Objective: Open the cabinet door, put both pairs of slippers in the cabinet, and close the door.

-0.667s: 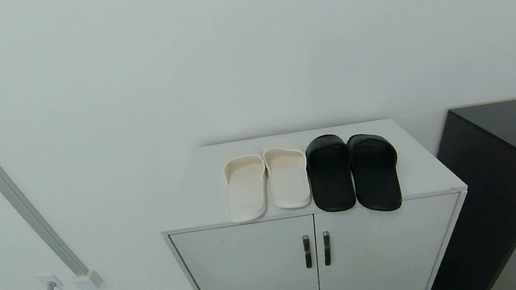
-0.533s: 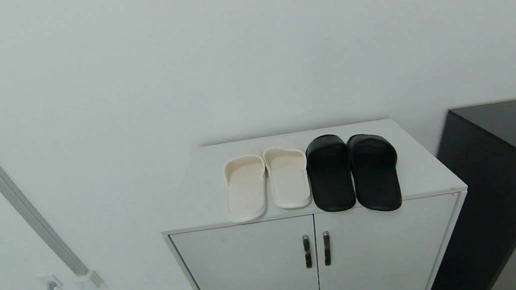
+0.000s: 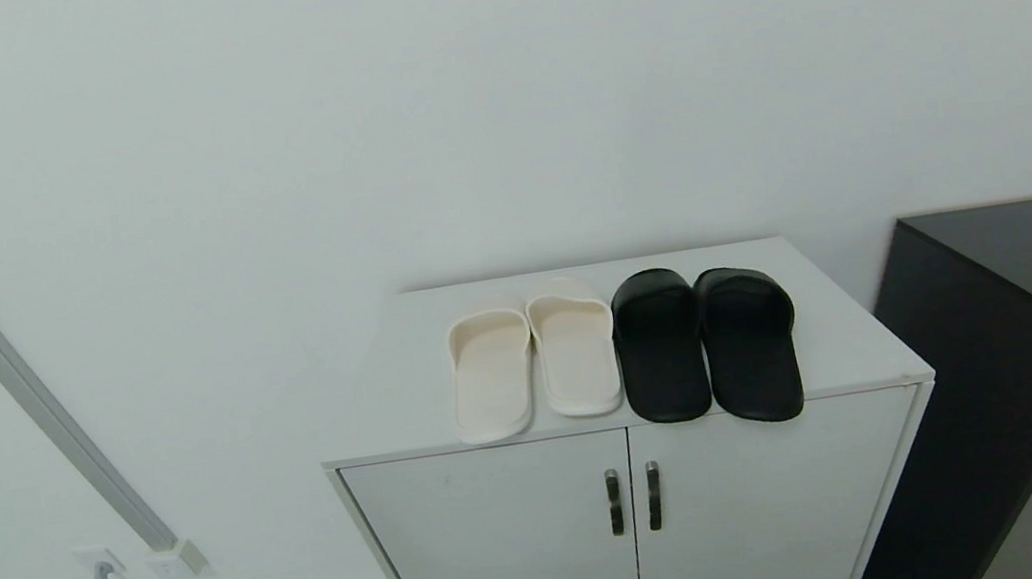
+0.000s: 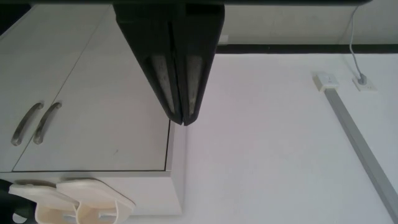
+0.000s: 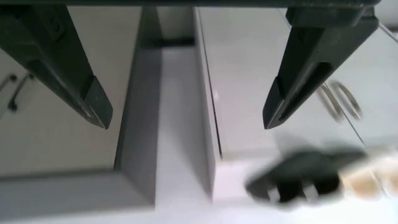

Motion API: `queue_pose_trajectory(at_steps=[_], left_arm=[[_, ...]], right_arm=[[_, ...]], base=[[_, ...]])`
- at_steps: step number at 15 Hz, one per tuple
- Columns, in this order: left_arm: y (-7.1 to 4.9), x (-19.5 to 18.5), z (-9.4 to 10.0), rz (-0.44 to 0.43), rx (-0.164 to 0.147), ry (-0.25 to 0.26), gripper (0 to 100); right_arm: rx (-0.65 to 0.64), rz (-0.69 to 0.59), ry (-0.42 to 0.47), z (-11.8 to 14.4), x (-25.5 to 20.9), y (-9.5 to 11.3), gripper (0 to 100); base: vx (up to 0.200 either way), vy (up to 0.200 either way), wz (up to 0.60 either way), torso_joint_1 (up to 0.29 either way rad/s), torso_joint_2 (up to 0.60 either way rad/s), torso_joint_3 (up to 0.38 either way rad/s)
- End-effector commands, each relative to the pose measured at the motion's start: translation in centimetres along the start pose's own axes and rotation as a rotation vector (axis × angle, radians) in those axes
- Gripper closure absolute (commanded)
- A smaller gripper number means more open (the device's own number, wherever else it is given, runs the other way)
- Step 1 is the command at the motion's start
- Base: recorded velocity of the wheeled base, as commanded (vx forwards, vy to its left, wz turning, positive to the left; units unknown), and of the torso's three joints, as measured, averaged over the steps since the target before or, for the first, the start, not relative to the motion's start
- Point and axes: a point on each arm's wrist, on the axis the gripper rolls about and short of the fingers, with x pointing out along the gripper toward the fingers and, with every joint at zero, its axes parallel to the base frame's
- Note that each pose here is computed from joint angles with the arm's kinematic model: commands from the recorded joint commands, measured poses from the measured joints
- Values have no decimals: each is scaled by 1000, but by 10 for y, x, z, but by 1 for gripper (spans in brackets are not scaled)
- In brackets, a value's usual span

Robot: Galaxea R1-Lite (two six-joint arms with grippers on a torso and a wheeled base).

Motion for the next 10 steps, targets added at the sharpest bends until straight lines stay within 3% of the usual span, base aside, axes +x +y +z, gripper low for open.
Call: queue_pose_trajectory(at_steps=[1, 2, 4, 9, 10], left_arm=[[0, 0, 0, 0, 0, 1, 100], [0, 0, 0, 2, 0, 1, 100], [0, 0, 0, 6, 0, 1, 100], [0, 0, 0, 8, 2, 1, 100], [0, 0, 0, 8, 2, 1, 100]], right_arm=[[59, 129, 160, 50, 20, 4, 0], [59, 159, 268, 44, 37, 6, 0], [91, 215, 343, 47, 73, 12, 0], [84, 293, 371, 55, 130, 30, 0], [76, 317, 391, 60, 148, 42, 0]], base=[[0, 0, 0, 0, 0, 0], [0, 0, 0, 0, 0, 0], [0, 0, 0, 0, 0, 0], [0, 0, 0, 0, 0, 0], [0, 0, 0, 0, 0, 0]])
